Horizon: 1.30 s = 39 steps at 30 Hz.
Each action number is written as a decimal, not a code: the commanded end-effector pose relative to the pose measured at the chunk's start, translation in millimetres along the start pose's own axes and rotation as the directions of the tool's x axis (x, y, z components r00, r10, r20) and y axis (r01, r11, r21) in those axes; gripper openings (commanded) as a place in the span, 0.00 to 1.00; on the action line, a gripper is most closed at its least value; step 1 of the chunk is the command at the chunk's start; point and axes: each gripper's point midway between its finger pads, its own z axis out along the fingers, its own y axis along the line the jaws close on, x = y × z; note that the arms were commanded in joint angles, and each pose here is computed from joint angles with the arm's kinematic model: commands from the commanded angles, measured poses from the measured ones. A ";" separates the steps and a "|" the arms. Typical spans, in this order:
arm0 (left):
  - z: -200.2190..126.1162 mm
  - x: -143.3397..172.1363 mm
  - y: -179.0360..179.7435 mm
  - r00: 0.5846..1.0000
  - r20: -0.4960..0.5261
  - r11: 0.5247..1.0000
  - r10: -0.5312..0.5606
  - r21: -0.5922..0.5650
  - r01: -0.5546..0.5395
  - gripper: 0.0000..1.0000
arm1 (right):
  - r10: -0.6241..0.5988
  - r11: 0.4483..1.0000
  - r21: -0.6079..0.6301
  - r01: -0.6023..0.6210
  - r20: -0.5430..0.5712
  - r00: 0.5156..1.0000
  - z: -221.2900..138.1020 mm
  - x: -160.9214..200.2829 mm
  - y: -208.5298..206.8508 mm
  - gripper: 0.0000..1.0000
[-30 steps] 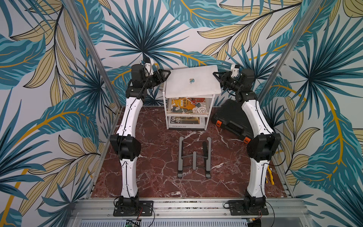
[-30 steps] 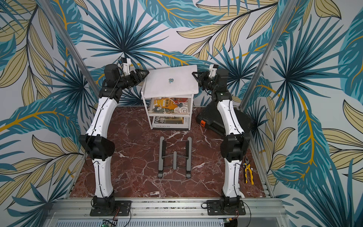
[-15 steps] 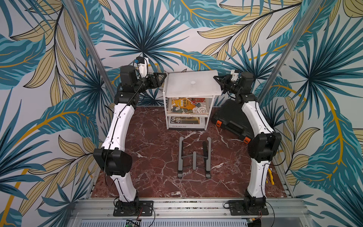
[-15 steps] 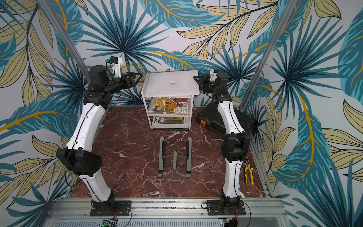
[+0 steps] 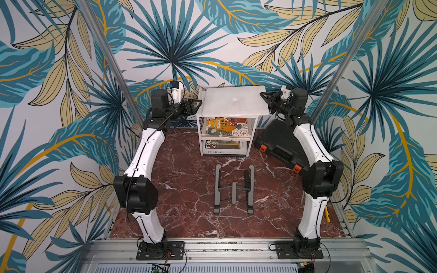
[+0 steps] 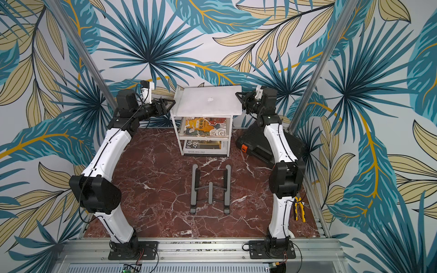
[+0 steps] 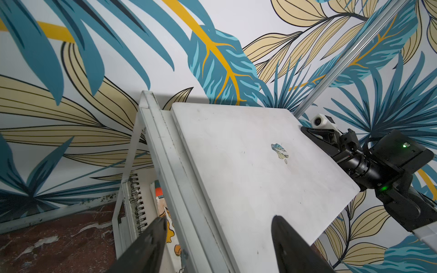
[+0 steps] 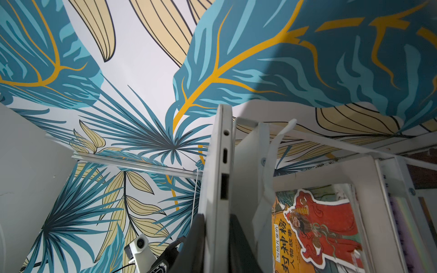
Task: Close the laptop lid and set it aside
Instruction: Place the laptop on the shelf.
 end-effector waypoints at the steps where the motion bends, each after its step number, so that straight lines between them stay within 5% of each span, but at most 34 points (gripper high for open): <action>1: -12.6 -12.1 -15.8 0.997 0.032 0.998 0.068 0.017 -0.068 0.75 | -0.056 0.993 0.113 0.047 0.083 0.995 -5.6 -16.3 -27.5 0.00; 21: -9.5 -8.4 -11.5 0.997 0.025 0.997 0.073 0.026 -0.074 0.76 | -0.047 0.984 0.167 0.063 -0.097 0.994 15.9 11.5 -34.3 0.00; 39: -3.0 -1.0 -16.5 0.998 0.014 0.996 0.063 0.058 -0.063 0.77 | -0.068 0.984 0.158 0.087 -0.123 0.990 37.1 35.6 -33.0 0.00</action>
